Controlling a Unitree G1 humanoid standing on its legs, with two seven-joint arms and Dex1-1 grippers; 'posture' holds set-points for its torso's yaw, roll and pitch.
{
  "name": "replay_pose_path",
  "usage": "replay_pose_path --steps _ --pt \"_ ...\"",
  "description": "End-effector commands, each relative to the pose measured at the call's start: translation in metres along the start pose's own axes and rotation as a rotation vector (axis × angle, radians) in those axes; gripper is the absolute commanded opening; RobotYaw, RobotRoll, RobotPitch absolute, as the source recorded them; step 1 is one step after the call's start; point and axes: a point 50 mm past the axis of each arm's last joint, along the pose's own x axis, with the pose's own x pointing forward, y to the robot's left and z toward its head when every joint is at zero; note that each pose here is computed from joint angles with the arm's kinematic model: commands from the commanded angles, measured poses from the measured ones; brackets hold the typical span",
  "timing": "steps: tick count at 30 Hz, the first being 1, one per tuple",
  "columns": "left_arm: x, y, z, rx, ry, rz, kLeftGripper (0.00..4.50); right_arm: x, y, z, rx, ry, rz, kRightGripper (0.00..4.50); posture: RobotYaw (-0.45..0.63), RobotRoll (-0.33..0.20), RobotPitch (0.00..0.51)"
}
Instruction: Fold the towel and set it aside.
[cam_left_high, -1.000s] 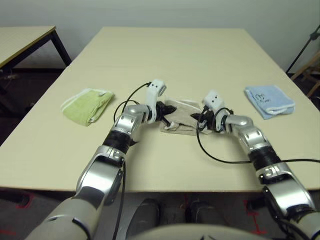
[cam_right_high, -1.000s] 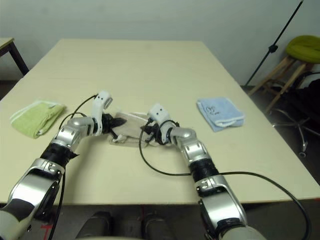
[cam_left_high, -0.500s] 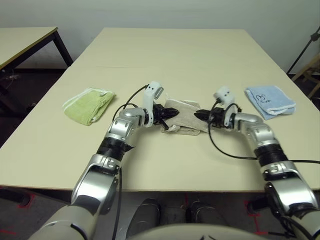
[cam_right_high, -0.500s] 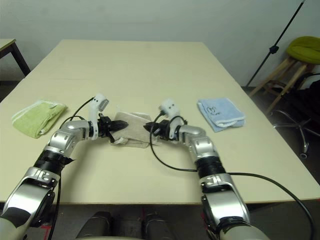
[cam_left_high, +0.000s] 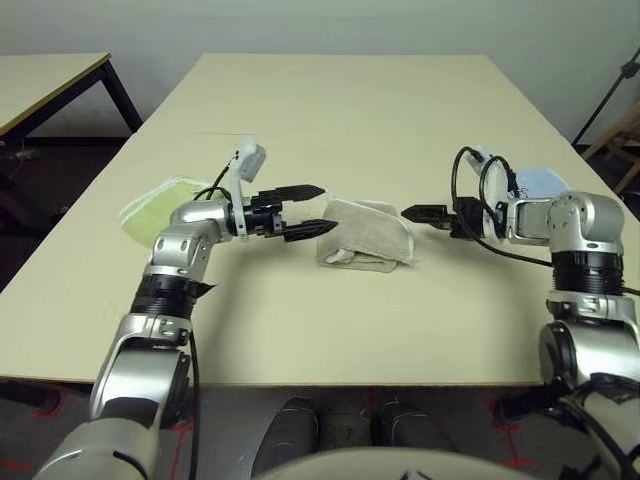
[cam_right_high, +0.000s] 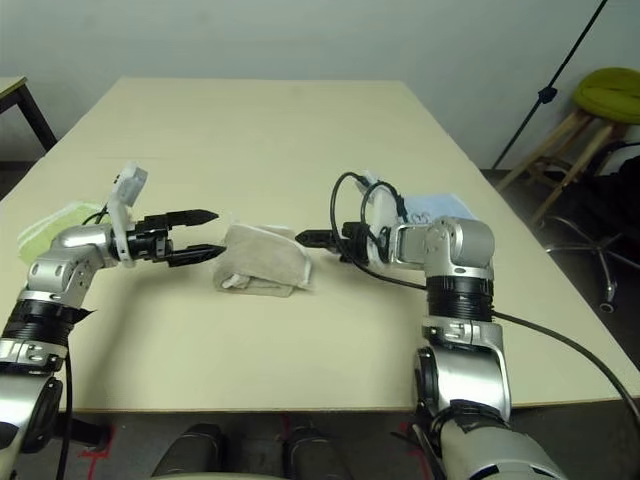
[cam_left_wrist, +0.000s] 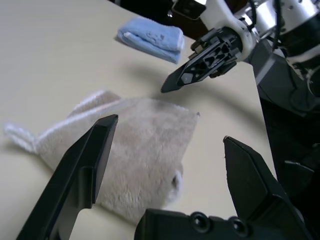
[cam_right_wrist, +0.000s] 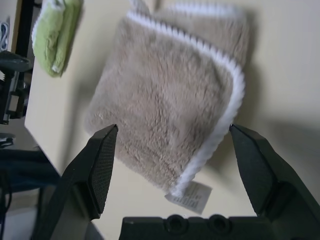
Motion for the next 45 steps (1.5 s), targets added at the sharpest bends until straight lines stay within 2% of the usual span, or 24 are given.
replay_pose_path --steps 1,8,9,12,21,22,25,29,36,40,45 --pt "-0.004 -0.004 -0.003 0.000 0.015 -0.033 4.45 0.010 -0.004 -0.009 0.058 0.038 -0.023 4.50 0.04 0.000 0.039" --pt "-0.004 -0.006 -0.004 -0.011 0.011 -0.033 4.45 0.032 -0.002 -0.016 0.114 0.045 -0.026 4.50 0.05 0.000 0.038" --pt "-0.004 -0.007 -0.005 -0.012 0.011 -0.033 4.48 0.035 -0.001 -0.015 0.127 0.032 -0.023 4.32 0.05 0.000 0.037" --pt "-0.004 -0.007 -0.005 -0.010 0.011 -0.026 4.50 0.038 0.000 -0.013 0.143 0.007 -0.020 3.52 0.05 0.000 0.033" --pt "-0.004 -0.005 -0.004 -0.011 0.011 -0.015 4.50 0.043 0.008 -0.009 0.142 -0.083 0.027 0.15 0.04 0.000 0.029" --pt "-0.004 -0.005 -0.004 -0.011 0.010 -0.014 4.50 0.044 0.010 -0.007 0.141 -0.114 0.042 0.03 0.04 0.000 0.029" --pt "-0.004 -0.004 -0.005 -0.012 0.011 -0.010 4.50 0.043 0.015 0.004 0.138 -0.252 0.073 0.03 0.04 0.000 0.029" --pt "-0.004 -0.004 -0.005 -0.013 0.014 -0.005 4.50 0.025 0.011 0.033 0.129 -0.532 0.044 0.03 0.03 0.000 0.031" --pt "-0.004 -0.003 -0.004 -0.014 0.015 -0.006 4.50 -0.039 -0.017 0.076 0.067 -0.958 -0.235 0.03 0.02 0.000 0.032" --pt "-0.003 -0.003 -0.004 -0.015 0.015 -0.007 4.50 -0.080 -0.037 0.083 0.056 -1.138 -0.387 0.03 0.01 0.000 0.032" --pt "-0.001 -0.003 -0.005 -0.019 0.014 -0.012 4.50 -0.104 -0.071 0.071 0.104 -1.162 -0.534 0.03 0.01 0.000 0.033"
